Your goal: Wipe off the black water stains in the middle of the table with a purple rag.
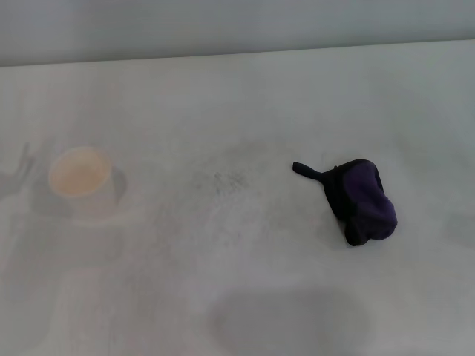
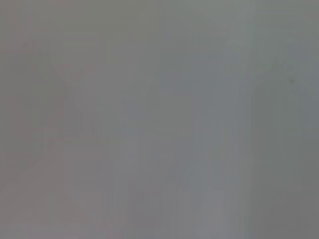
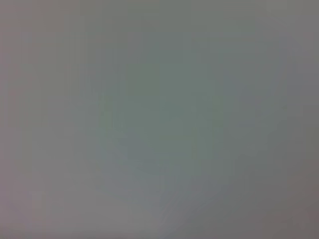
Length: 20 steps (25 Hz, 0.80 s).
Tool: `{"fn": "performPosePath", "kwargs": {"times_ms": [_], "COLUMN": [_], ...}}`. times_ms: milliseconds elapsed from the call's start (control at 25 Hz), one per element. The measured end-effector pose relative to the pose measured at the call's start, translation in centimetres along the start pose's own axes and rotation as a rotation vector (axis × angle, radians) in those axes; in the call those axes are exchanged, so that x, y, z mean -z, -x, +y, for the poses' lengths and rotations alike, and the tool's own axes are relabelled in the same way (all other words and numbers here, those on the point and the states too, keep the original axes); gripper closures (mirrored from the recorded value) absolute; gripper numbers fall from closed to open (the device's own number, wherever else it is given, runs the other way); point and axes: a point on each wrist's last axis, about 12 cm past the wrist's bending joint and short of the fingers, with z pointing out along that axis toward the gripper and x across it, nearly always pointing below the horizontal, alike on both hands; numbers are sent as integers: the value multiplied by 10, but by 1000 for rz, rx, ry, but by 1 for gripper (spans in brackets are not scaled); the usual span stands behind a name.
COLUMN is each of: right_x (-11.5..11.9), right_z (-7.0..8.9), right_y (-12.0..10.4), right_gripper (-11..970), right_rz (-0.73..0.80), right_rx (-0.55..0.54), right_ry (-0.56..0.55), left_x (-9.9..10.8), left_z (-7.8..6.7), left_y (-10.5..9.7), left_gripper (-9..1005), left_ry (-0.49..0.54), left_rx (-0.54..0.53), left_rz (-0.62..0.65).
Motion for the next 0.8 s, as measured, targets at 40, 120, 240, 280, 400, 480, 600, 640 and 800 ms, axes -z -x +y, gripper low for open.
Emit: {"fn": "performPosePath", "kwargs": {"times_ms": [40, 120, 240, 280, 400, 480, 600, 640, 800], "right_x": [0, 0, -1, -1, -1, -2, -2, -2, -2], "right_z": [0, 1, 1, 1, 0, 1, 0, 0, 0], "right_y": [-1, -1, -1, -1, 0, 1, 1, 1, 2], "right_gripper": [561, 561, 559, 559, 558, 557, 556, 556, 555], "right_rz": [5, 11, 11, 9, -2, -5, -8, -10, -14], "right_rx": [14, 29, 36, 33, 21, 19, 21, 21, 22], "right_ry": [-1, 0, 0, -3, -20, -23, -24, -25, -26], "left_x": [0, -1, -2, -2, -3, -4, -3, -2, -2], "left_z": [0, 0, 0, 0, -1, -1, 0, 0, -2], "left_y": [0, 1, 2, 2, 2, 3, 1, 1, 1], "left_gripper": [134, 134, 134, 134, 135, 135, 135, 135, 135], "left_ry": [-1, 1, 2, -1, -8, -8, -1, 0, -8], "left_rx": [-1, -1, -1, -1, -4, -3, 1, 1, 0], "left_rz": [-1, -4, -7, -7, -10, -10, -5, -4, -7]}}
